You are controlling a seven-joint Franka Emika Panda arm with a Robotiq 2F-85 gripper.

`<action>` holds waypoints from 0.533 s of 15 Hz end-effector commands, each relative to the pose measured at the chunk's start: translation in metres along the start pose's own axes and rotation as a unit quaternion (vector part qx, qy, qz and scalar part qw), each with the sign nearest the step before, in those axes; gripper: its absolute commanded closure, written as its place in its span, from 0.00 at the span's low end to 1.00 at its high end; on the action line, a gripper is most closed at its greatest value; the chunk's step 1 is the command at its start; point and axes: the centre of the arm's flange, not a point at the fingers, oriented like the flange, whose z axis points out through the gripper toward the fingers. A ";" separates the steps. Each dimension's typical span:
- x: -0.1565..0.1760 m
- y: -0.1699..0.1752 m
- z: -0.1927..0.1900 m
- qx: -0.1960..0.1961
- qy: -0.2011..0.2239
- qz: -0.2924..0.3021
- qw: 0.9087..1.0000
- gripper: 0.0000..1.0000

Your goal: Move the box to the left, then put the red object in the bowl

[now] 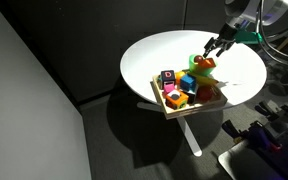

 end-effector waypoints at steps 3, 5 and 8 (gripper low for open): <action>-0.019 0.005 -0.036 0.013 -0.024 0.014 1.000 0.00; -0.024 0.006 -0.047 0.009 -0.037 0.017 0.999 0.00; -0.030 0.009 -0.067 -0.004 -0.052 0.024 0.998 0.00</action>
